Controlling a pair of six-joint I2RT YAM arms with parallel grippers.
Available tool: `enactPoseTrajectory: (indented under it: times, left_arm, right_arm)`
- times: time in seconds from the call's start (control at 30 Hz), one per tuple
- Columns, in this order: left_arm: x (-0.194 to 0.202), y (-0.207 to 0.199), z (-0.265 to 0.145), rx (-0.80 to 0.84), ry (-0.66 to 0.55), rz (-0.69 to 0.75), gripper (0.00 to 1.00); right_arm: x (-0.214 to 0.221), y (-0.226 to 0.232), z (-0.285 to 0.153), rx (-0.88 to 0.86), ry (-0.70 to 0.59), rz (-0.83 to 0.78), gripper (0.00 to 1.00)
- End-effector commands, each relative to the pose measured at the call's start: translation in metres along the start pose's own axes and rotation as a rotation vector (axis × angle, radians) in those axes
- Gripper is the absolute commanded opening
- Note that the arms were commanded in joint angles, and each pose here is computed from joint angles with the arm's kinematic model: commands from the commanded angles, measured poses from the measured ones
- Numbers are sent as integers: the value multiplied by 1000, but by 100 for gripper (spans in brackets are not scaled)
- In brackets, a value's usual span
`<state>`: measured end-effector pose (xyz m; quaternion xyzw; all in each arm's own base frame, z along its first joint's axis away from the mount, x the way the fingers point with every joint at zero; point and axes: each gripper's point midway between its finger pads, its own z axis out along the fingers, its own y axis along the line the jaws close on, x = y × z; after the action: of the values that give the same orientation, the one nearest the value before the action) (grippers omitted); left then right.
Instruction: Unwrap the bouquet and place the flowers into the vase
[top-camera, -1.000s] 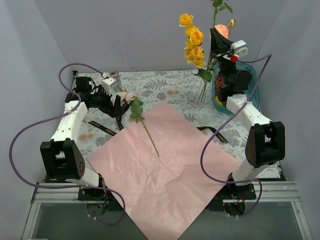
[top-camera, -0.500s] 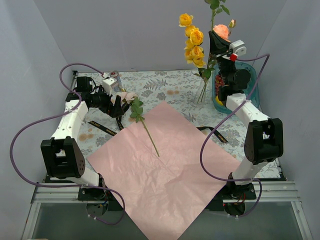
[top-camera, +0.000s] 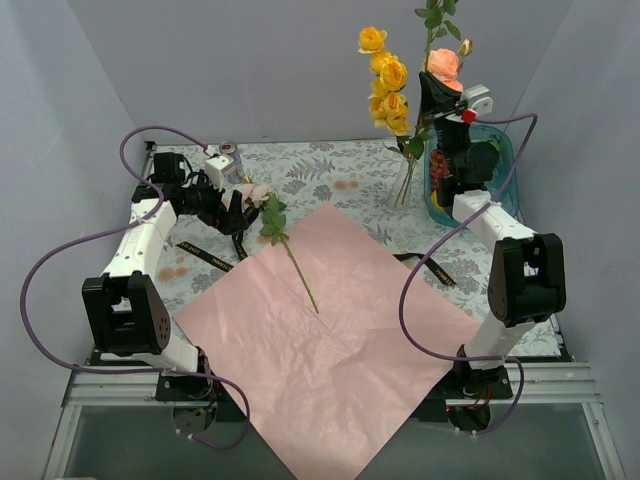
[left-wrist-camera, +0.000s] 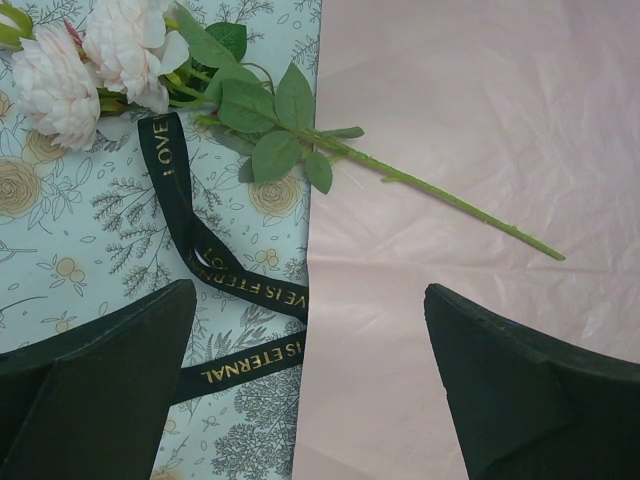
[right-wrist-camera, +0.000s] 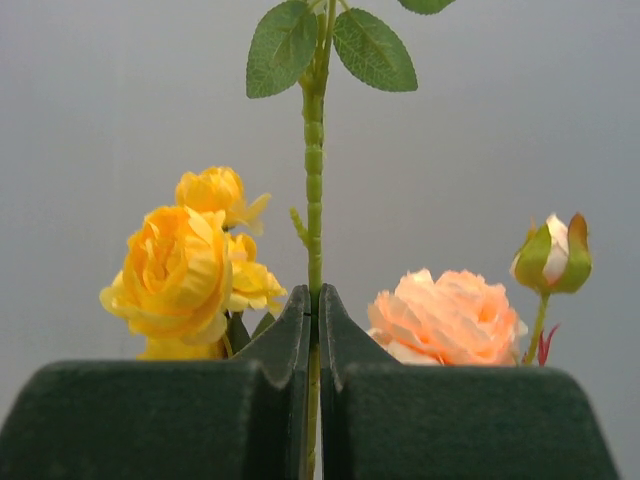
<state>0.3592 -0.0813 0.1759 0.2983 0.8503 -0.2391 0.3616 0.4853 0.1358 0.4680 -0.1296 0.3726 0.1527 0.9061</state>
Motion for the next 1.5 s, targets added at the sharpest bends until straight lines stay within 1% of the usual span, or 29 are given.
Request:
enactPoseTrajectory:
  times: [0.0,0.17,0.3,0.33,0.37,0.4,0.43,0.47,0.5,0.57,0.6,0.73,0.77,0.8,0.83,0.87,0.9,0.93,1.03,1.07,1.1,1.13,1.2,1.23,1.3,1.33,1.4,1.43,1.47]
  left_arm:
    - [-19,-1,-10,-7,-46,45,98]
    - [-21,-2,-13,-13,-55,56,98]
    - [-27,-5,-18,-16,-70,64,98]
    - [-28,-5,-19,-16,-74,66,98]
    - [-30,-7,-21,-20,-81,68,98]
    - [-32,-8,-22,-20,-87,71,98]
    - [-32,-8,-23,-21,-90,72,98]
    - [-34,-9,-25,-24,-95,76,98]
    - [-34,-10,-25,-22,-97,77,98]
    - [-35,-11,-26,-20,-101,78,98]
    - [-36,-12,-27,-18,-102,77,98]
    - [-41,-15,-30,-11,-114,73,98]
    - [-41,-15,-31,-14,-117,77,98]
    - [-41,-16,-31,-17,-117,78,98]
    - [-42,-17,-34,-24,-123,85,98]
    - [-39,-17,-34,-32,-118,84,98]
    - [-39,-18,-35,-35,-118,84,98]
    - [-39,-18,-37,-41,-120,91,98]
    - [-39,-17,-38,-51,-119,94,98]
    - [-39,-17,-38,-51,-121,93,98]
    - [-41,-16,-38,-51,-125,95,98]
    - [-43,-17,-38,-49,-127,96,98]
    - [-44,-16,-37,-43,-131,90,98]
    - [-46,-15,-37,-43,-134,90,98]
    - [-46,-15,-36,-38,-135,87,98]
    - [-46,-15,-35,-38,-134,86,98]
    - [-47,-15,-35,-38,-136,92,98]
    - [-46,-14,-35,-41,-133,89,98]
    - [-46,-14,-35,-39,-134,91,98]
  right_arm:
    - [-120,1,-22,23,-515,-86,1]
    - [-110,0,-27,58,-448,-78,1]
    - [-93,1,-18,90,-330,-69,1]
    - [-90,0,-15,105,-302,-104,1]
    - [-96,2,-11,112,-284,-102,1]
    - [-86,1,-4,115,-216,-102,3]
    - [-86,1,-2,114,-195,-112,8]
    - [-91,-2,0,140,-188,-111,18]
    - [-83,-5,0,158,-142,-104,18]
    - [-91,-5,1,178,-121,-124,23]
    - [-83,-6,0,193,-77,-126,25]
    - [-72,-14,-8,266,-25,-133,23]
    - [-66,-13,-11,268,-23,-124,15]
    - [-65,-15,-14,272,-33,-123,14]
    - [-62,-14,-16,273,-38,-125,14]
    - [-61,-15,-14,278,-36,-123,18]
    - [-49,-18,-13,286,11,-117,23]
    - [-46,-18,-11,288,27,-106,24]
    - [-37,-21,-7,286,47,-89,13]
    - [-25,-22,-7,283,94,-88,13]
    - [-32,-24,3,281,89,-88,13]
    - [-23,-24,5,276,119,-85,11]
    - [-18,-24,8,265,140,-84,11]
    - [-19,-23,10,259,138,-84,13]
    - [-11,-22,12,247,186,-81,15]
    - [-15,-22,17,243,186,-77,18]
    - [-6,-25,16,259,242,-76,20]
    - [-7,-27,19,268,251,-69,22]
    - [0,-27,17,268,293,-67,24]
